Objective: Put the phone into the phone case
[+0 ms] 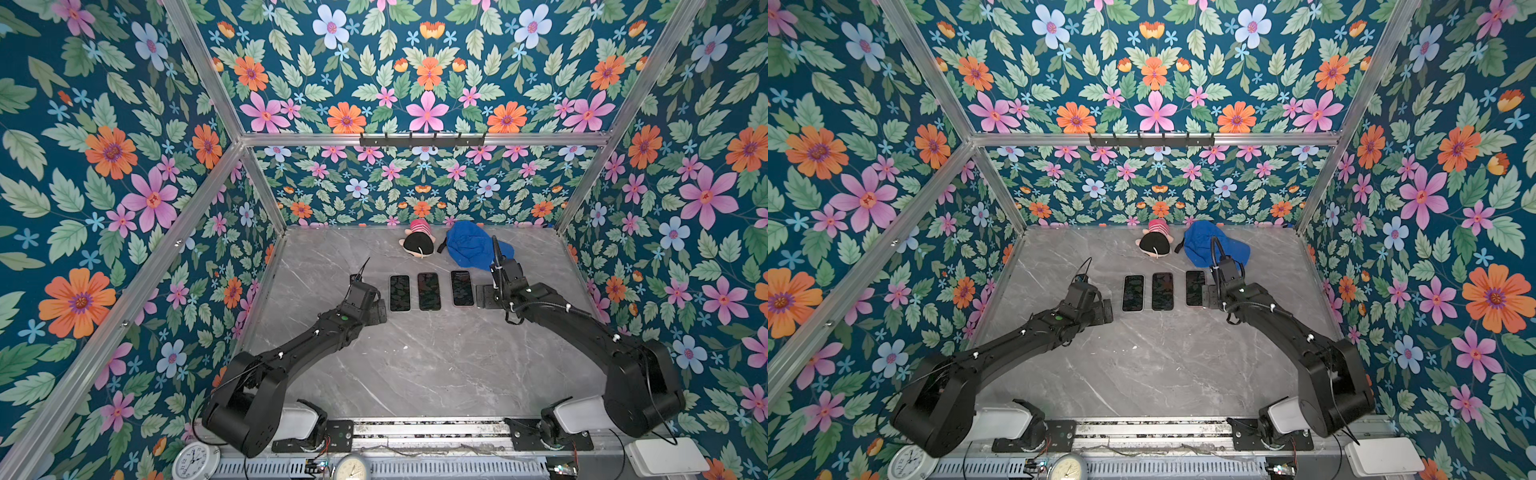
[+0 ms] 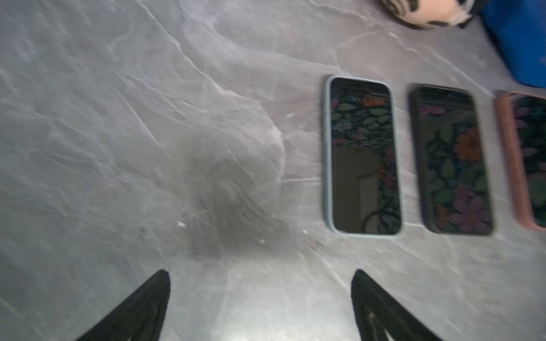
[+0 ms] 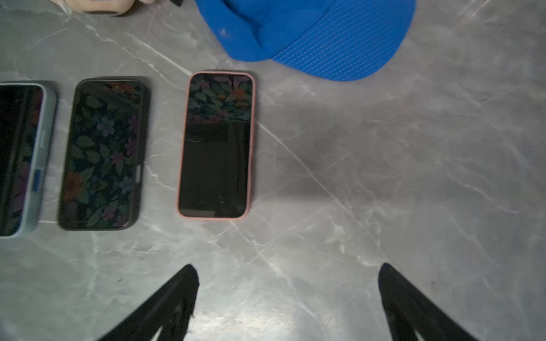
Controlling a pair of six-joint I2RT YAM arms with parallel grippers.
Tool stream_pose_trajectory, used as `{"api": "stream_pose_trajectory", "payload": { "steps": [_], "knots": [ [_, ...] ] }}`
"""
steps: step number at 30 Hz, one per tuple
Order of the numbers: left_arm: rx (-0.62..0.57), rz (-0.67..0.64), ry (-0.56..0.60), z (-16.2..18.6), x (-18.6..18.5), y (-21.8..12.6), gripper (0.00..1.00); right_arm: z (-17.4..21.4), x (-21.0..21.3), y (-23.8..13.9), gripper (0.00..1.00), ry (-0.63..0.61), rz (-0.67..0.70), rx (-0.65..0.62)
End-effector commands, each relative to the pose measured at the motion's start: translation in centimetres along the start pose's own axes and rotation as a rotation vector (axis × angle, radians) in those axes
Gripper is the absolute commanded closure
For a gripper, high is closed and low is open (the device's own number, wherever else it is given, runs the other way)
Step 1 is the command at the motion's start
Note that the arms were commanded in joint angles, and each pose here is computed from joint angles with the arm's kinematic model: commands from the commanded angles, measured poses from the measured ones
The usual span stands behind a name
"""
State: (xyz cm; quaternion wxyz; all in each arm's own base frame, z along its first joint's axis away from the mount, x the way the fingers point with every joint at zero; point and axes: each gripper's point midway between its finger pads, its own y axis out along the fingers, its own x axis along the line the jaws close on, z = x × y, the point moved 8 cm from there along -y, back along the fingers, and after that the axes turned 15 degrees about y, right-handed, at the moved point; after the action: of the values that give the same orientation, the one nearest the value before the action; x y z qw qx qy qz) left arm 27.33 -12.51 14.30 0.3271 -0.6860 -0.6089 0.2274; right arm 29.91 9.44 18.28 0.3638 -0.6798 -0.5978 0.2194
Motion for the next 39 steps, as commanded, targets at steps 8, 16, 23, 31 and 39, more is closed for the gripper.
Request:
{"api": "stream_pose_trajectory", "payload": {
  "steps": [8, 16, 23, 31, 39],
  "knots": [
    [-0.668, -0.183, -0.059, -0.1, 6.0, -4.5, 0.01, 0.7, -5.0, 1.3, 0.06, -0.1, 0.007, -0.436],
    [-0.54, -0.234, 0.137, -2.7, 8.4, -1.2, 0.01, 0.5, -6.8, 4.3, 0.06, -0.059, -0.001, -0.478],
    [-0.514, -0.135, 0.131, -0.9, 10.5, 2.5, 0.0, 1.1, -10.0, 4.2, 0.01, 0.09, -0.121, -0.501],
    [-0.613, -0.154, 0.115, 0.0, 12.9, 1.3, 0.0, 0.9, -10.2, 4.3, 0.01, 0.11, -0.109, -0.506],
    [-0.612, -0.185, 0.078, 1.0, 13.7, 3.3, 0.0, 0.6, -10.6, 4.6, 0.01, 0.137, -0.119, -0.477]
  ]
}}
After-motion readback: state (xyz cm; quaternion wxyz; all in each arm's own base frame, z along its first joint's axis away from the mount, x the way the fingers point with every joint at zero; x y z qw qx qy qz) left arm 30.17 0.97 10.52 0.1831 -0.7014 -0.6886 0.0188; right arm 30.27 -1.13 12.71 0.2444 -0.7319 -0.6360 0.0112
